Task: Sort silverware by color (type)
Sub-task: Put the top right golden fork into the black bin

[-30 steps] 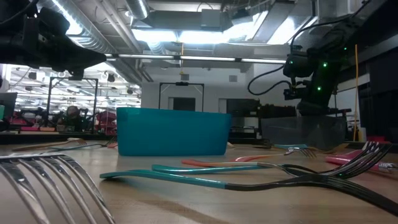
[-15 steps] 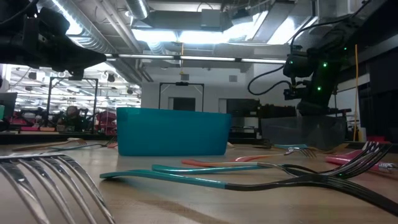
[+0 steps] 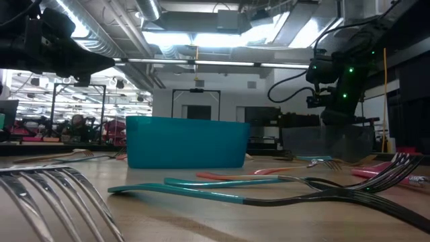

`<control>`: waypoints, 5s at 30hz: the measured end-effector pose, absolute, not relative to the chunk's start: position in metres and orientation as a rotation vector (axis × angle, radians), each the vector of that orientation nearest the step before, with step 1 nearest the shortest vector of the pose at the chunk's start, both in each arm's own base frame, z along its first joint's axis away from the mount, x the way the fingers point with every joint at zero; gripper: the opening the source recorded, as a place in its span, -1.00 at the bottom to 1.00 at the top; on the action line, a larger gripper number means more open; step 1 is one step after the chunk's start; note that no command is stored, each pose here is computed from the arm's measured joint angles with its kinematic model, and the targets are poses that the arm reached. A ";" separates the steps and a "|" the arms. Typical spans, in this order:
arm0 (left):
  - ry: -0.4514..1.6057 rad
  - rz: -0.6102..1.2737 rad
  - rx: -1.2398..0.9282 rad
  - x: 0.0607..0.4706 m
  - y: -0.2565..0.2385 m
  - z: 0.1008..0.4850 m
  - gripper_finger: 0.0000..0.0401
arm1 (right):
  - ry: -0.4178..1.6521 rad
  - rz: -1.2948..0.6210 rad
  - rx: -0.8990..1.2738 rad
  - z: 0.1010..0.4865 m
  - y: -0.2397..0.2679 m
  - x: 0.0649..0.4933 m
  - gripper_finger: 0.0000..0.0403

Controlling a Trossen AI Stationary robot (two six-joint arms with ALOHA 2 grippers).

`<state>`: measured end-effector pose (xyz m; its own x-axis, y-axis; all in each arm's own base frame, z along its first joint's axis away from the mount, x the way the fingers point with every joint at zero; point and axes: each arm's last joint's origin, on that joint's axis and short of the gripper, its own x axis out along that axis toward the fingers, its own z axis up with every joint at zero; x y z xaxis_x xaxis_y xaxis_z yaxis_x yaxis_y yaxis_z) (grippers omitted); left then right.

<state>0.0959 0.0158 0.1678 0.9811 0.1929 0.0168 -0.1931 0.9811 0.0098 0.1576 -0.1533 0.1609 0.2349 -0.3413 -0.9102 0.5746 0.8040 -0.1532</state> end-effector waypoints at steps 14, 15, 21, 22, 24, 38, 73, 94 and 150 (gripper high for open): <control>-0.016 0.194 0.011 0.096 0.016 0.168 -0.99 | 1.177 -0.636 0.232 0.161 -0.153 0.158 -0.37; -0.016 0.194 0.011 0.096 0.016 0.168 -0.99 | 1.177 -0.636 0.232 0.161 -0.153 0.158 -0.37; -0.016 0.194 0.011 0.096 0.016 0.168 -0.99 | 1.218 -0.648 0.229 0.178 -0.158 0.161 -0.37; -0.016 0.194 0.011 0.096 0.016 0.168 -0.99 | 1.231 -0.652 0.228 0.184 -0.159 0.162 -0.37; -0.016 0.194 0.011 0.096 0.016 0.168 -0.99 | 1.252 -0.666 0.221 0.195 -0.161 0.163 -0.37; -0.016 0.194 0.011 0.096 0.016 0.168 -0.99 | 1.025 -0.618 0.419 0.284 -0.161 0.192 -0.37; -0.016 0.194 0.005 0.096 0.016 0.168 -0.99 | 1.064 -0.767 0.514 0.230 0.037 0.221 -0.37; -0.016 0.194 0.004 0.096 0.016 0.168 -0.99 | 0.991 -0.916 0.516 0.160 0.022 0.198 -0.37; -0.016 0.194 0.005 0.096 0.016 0.168 -0.99 | 1.036 -0.969 0.482 0.117 -0.002 0.216 -0.37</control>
<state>0.0959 0.0158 0.1677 0.9811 0.1926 0.0166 -0.1926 0.9813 0.0029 0.2162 -0.0017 0.1175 0.1685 -0.4385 -0.8828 0.8512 0.5163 -0.0940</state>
